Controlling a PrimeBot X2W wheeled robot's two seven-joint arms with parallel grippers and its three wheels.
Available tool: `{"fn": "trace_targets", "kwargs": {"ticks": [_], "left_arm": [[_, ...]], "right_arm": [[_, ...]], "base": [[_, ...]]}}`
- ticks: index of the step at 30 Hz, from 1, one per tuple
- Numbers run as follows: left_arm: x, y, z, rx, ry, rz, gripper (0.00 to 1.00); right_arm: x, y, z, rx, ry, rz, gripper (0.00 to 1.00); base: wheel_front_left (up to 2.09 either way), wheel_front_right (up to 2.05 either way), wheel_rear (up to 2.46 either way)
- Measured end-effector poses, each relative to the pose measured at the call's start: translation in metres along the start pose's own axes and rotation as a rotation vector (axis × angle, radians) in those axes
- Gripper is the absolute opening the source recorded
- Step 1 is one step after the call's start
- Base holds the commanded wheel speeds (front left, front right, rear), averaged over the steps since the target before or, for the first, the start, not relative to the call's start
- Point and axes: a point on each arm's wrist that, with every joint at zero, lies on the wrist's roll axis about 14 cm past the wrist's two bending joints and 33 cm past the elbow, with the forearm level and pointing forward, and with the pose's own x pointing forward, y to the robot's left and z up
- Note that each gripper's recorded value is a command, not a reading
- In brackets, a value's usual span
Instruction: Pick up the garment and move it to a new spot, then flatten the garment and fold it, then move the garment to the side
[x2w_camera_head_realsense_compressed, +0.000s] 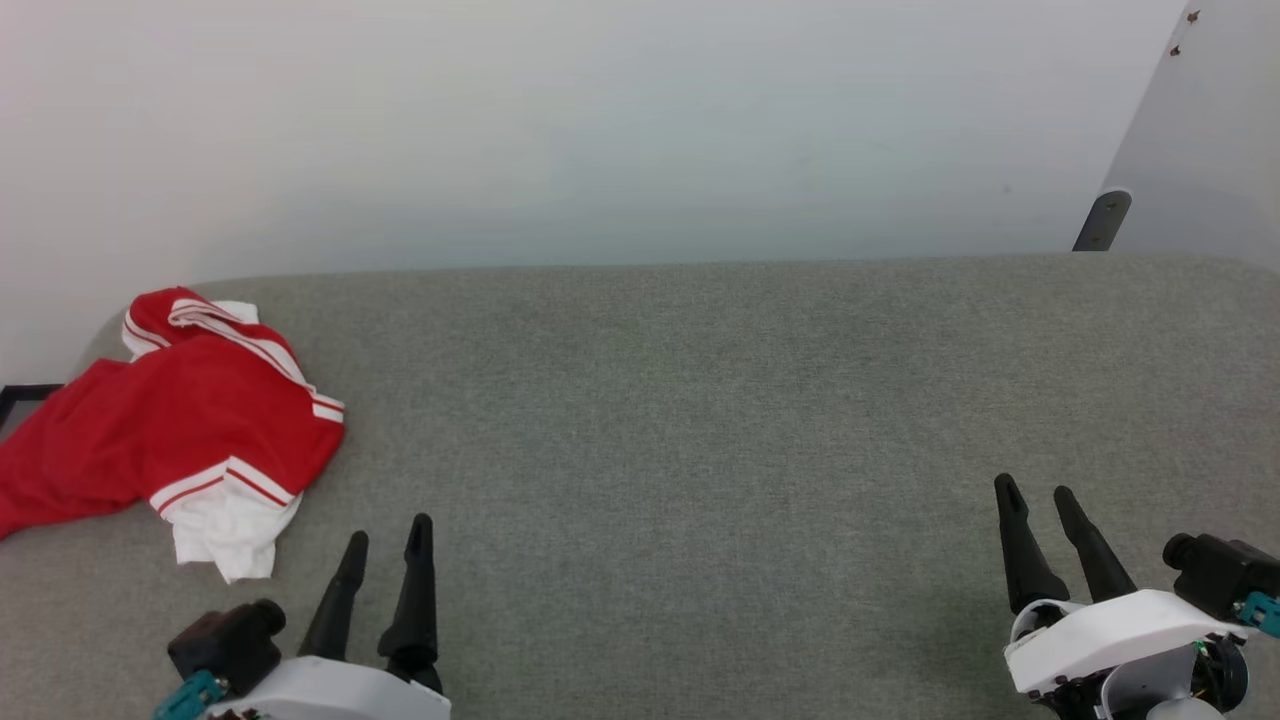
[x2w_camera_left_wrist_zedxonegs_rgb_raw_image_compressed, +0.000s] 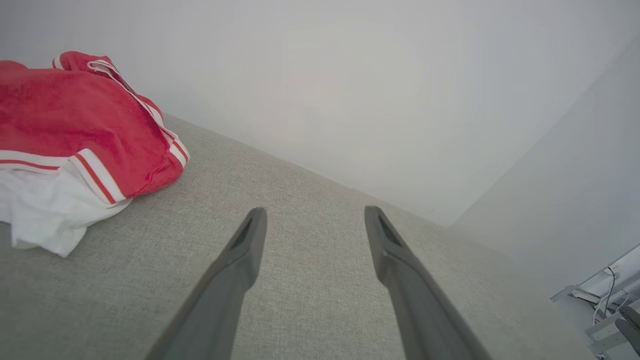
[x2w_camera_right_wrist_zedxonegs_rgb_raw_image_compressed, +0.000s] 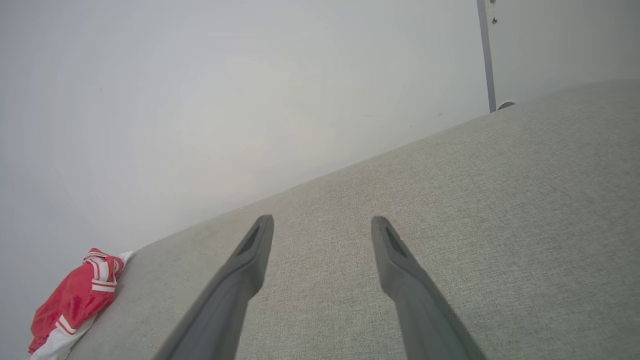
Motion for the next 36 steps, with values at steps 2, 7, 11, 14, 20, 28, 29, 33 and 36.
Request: {"fn": "trace_targets", "kwargs": {"ticks": [2, 7, 11, 14, 20, 28, 29, 33, 36], "left_arm": [[0.000, -0.001, 0.002, 0.021, -0.007, -0.006, 1.00], [-0.001, -0.006, 0.004, 0.071, -0.024, -0.026, 1.00], [-0.001, -0.009, 0.006, 0.112, -0.035, -0.040, 1.00], [-0.002, -0.011, 0.007, 0.140, -0.043, -0.051, 1.00], [-0.003, -0.015, 0.010, 0.191, -0.060, -0.069, 1.00], [-0.005, -0.021, 0.011, 0.260, -0.078, -0.093, 1.00], [-0.006, -0.021, 0.012, 0.266, -0.079, -0.095, 1.00], [-0.007, -0.024, 0.012, 0.301, -0.086, -0.109, 1.00], [-0.007, -0.026, 0.013, 0.323, -0.094, -0.120, 1.00]], "right_arm": [[0.000, 0.001, 0.000, -0.023, 0.001, 0.003, 1.00], [0.000, 0.002, 0.001, -0.079, -0.004, 0.013, 1.00], [0.000, 0.004, 0.002, -0.121, -0.006, 0.020, 1.00], [0.001, 0.005, 0.003, -0.154, -0.009, 0.026, 1.00], [0.001, 0.006, 0.005, -0.215, -0.015, 0.035, 1.00], [0.002, 0.010, 0.008, -0.293, -0.025, 0.050, 1.00], [0.002, 0.010, 0.008, -0.301, -0.027, 0.052, 1.00], [0.003, 0.012, 0.009, -0.339, -0.031, 0.060, 1.00], [0.003, 0.014, 0.010, -0.362, -0.036, 0.066, 1.00]], "base": [[0.00, 0.00, 0.00], [0.00, 0.00, 0.00], [0.00, 0.00, 0.00], [0.00, 0.00, 0.00], [0.00, 0.00, 0.00], [0.00, 0.00, 0.00], [0.00, 0.00, 0.00], [0.00, 0.00, 0.00], [0.00, 0.00, 0.00]]}}
